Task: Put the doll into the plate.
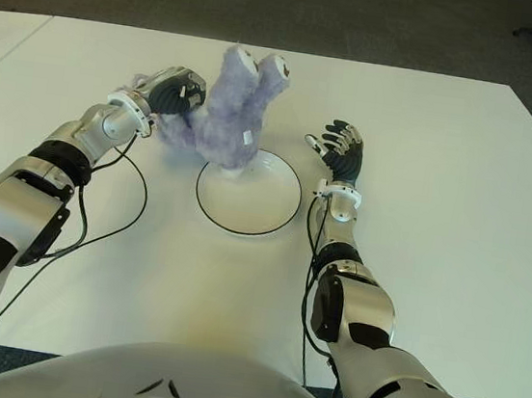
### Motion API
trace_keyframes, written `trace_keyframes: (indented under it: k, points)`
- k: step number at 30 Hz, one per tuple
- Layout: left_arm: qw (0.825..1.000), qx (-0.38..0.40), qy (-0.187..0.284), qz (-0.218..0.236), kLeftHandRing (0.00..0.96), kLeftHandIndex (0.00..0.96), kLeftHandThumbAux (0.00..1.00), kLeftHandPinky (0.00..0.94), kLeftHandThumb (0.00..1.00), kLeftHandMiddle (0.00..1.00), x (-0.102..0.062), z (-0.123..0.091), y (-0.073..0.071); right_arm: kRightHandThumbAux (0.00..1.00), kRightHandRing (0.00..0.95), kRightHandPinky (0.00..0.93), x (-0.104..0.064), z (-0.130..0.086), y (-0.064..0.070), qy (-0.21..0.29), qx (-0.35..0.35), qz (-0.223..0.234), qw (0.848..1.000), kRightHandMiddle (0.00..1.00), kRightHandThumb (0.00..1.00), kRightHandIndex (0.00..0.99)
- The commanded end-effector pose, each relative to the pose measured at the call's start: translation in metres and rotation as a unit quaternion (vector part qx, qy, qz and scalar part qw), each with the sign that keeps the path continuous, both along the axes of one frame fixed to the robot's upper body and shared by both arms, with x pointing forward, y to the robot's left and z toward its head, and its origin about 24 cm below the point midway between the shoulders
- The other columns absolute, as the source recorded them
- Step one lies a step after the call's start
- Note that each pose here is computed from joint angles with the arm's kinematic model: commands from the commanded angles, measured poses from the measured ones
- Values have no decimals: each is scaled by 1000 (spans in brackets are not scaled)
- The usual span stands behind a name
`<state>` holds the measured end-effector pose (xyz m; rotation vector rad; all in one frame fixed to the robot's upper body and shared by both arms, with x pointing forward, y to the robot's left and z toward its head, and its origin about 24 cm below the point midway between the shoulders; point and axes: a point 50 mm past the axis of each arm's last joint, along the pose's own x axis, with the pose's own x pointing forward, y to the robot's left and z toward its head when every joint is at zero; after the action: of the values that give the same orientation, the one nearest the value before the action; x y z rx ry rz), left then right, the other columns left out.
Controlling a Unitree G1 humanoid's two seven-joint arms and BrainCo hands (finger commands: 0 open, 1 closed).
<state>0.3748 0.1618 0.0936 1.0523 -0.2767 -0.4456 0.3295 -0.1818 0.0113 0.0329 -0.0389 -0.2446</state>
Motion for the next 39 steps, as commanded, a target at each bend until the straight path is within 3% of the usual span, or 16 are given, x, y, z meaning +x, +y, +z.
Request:
trace_keyframes:
  k: [1,6,14,27,31,32,33,37,38,39]
  points:
    - [995,-4,97,-11,815,683,658,843,760,810,-21,-46,-1,864,379,368,-106,-117,21,265,84,-26,960,354,2,287]
    - [995,-24,93,-6,809,672,662,825,772,805,-21,-44,1,870,367,336,-105,-116,22,260,90,-24,961,346,37,294]
    - [997,-34,75,0,826,689,657,860,787,821,-22,-42,4,867,373,372,-105,-116,22,257,88,-25,962,344,43,291]
    - [999,-43,21,25,840,726,668,860,696,836,-24,-41,1,871,378,371,-105,-116,22,259,80,-25,962,339,58,294]
    - [998,-61,12,26,820,676,612,788,685,813,-24,-40,-3,872,377,375,-105,-116,21,259,81,-25,962,338,58,288]
    - [998,-63,6,23,795,494,666,761,711,778,-24,-39,-5,868,374,369,-105,-116,21,259,81,-25,962,339,48,286]
    - [998,-65,3,21,789,449,680,753,717,769,-25,-38,-6,868,374,368,-105,-116,21,259,82,-25,962,339,42,285]
    - [998,-56,-15,11,782,433,683,750,719,757,-26,-36,-7,868,373,368,-104,-116,21,257,85,-24,962,339,38,284]
    - [998,-52,-22,5,678,426,683,614,713,689,-26,-36,-8,872,372,360,-104,-116,21,256,86,-24,962,339,39,291]
    - [998,-50,-26,0,660,425,683,591,712,677,-27,-35,-9,873,372,359,-104,-116,21,256,87,-23,962,339,39,292]
